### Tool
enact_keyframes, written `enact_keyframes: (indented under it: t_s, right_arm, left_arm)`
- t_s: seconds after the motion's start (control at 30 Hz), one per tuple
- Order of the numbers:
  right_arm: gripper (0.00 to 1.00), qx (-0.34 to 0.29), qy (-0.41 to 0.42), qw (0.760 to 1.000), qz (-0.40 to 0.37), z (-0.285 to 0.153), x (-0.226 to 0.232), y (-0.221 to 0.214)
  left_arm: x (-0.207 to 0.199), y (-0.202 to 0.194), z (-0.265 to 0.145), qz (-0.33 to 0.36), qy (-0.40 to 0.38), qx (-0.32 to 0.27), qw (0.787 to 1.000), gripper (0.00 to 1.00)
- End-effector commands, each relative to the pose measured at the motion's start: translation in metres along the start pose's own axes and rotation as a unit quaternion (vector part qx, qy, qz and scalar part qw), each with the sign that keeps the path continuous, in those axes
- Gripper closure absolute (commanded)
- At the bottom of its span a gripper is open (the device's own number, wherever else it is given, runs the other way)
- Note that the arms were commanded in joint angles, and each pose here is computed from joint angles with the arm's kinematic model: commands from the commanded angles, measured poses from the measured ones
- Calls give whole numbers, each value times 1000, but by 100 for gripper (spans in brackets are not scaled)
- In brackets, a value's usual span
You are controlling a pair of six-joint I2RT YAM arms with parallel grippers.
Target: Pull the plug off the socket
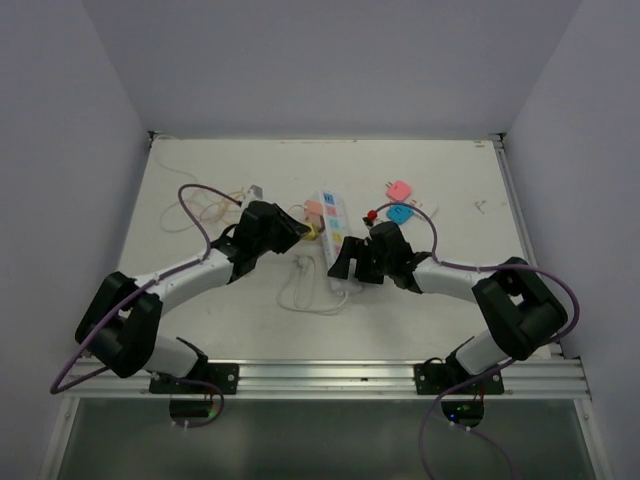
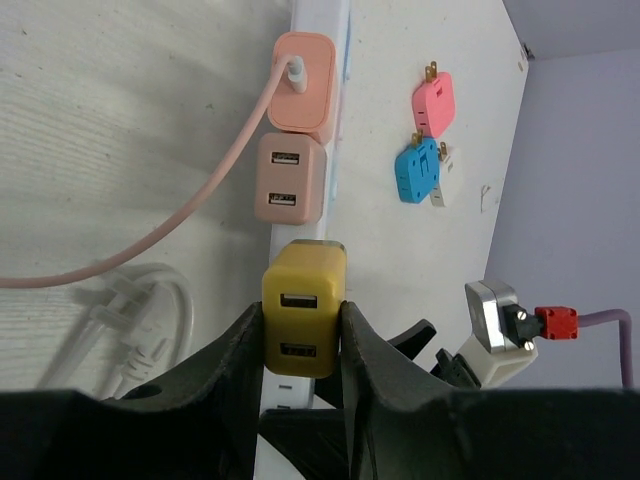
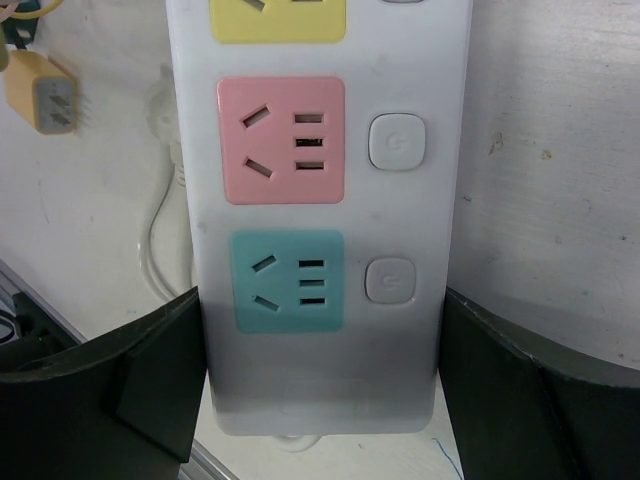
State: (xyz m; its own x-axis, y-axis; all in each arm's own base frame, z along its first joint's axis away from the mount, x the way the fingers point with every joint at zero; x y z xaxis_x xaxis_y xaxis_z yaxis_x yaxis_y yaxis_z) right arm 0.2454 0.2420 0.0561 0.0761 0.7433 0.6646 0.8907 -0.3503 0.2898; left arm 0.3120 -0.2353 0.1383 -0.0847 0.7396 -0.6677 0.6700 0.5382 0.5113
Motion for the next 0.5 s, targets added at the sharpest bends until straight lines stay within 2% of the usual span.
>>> enact_keyframes:
  t_s: [0.0, 0.17, 0.27, 0.47]
  right_arm:
    - [100, 19, -131, 991, 28, -3, -61, -17]
    - [100, 5, -152, 988, 26, -7, -67, -10]
    - [100, -1, -167, 986, 26, -11, -72, -7]
    - [100, -11, -179, 984, 21, -18, -76, -2]
  left_arm:
    - [-3, 11, -17, 23, -6, -17, 1000, 100]
    - [13, 11, -34, 48, 5, -22, 999, 100]
    - [41, 7, -43, 55, 32, -12, 998, 100]
    - [90, 22, -62, 63, 77, -39, 994, 100]
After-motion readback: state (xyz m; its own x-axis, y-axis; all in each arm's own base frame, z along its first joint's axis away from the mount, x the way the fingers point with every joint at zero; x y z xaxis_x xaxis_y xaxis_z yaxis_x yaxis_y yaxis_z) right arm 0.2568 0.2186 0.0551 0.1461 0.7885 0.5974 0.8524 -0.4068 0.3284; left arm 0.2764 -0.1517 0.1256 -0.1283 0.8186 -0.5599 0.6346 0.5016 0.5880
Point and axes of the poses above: each gripper's point midway between its finger pads, its own z axis out along the fingers, its own x axis along the line the jaws close on, y = z × x, the point moved 3 cm from there along -z, back along the fingers, and after that the axes turned 13 degrees about z, right-handed, at the moved point
